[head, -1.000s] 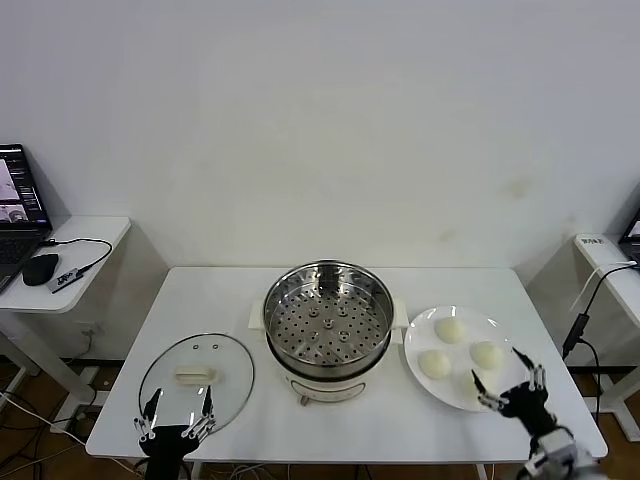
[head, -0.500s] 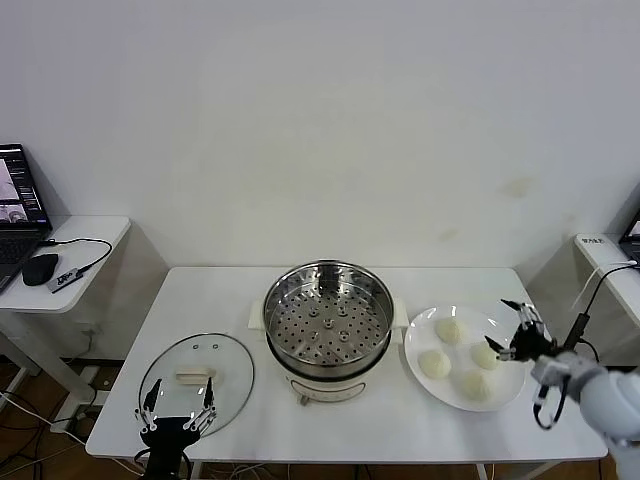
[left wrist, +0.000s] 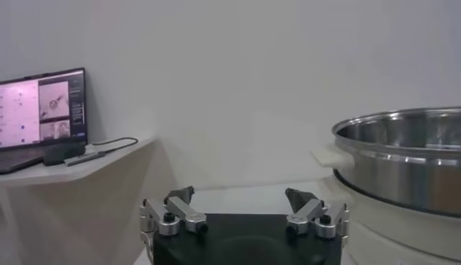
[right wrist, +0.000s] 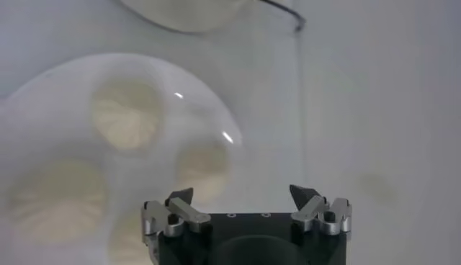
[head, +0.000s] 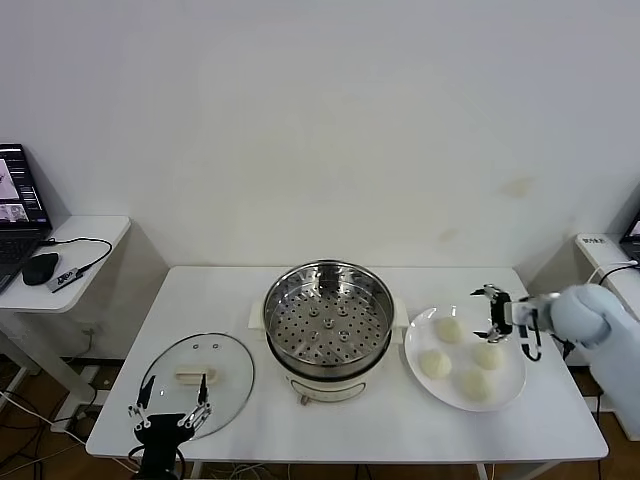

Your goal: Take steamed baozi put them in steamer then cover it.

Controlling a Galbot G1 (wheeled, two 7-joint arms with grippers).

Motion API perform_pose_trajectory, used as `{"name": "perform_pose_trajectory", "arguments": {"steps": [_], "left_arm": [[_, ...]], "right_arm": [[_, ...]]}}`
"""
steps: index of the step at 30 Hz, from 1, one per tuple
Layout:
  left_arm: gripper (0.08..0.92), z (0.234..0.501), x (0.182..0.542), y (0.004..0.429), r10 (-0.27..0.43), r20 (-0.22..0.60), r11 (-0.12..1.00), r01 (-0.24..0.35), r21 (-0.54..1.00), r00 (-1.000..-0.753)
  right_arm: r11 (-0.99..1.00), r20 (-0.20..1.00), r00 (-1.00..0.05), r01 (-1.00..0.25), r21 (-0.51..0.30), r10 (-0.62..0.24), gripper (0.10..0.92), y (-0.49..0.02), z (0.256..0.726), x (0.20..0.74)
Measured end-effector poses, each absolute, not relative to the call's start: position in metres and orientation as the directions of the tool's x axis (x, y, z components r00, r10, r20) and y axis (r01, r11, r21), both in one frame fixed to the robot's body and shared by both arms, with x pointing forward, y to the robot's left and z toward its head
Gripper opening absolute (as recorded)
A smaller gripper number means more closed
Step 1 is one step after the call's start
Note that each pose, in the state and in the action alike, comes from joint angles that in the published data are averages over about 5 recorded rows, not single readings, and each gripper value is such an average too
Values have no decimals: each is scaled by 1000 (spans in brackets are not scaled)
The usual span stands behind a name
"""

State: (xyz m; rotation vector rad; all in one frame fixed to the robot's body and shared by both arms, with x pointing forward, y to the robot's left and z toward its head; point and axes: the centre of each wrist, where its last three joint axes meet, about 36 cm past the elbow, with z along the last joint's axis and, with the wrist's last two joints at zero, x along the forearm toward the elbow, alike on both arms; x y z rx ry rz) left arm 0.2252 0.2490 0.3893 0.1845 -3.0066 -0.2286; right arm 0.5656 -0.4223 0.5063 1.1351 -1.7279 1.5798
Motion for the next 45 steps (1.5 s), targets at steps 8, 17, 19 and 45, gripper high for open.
{"name": "perform_pose_trajectory", "arguments": {"steps": [8, 17, 19, 45], "left_arm": [[823, 390, 229, 253, -139, 84, 977, -123, 172, -987], [823, 391, 232, 255, -135, 69, 976, -121, 182, -988], [823, 390, 233, 256, -136, 67, 975, -121, 185, -989], [823, 389, 232, 260, -145, 61, 973, -132, 188, -988]], "right_arm": [[-121, 919, -361, -917, -381, -161, 823, -405, 491, 604], [-136, 946, -304, -938, -318, -112, 823, -394, 478, 628], [-138, 949, -299, -940, -312, -105, 823, -391, 476, 633], [-137, 966, -254, -957, -258, -44, 645, -368, 447, 661]]}}
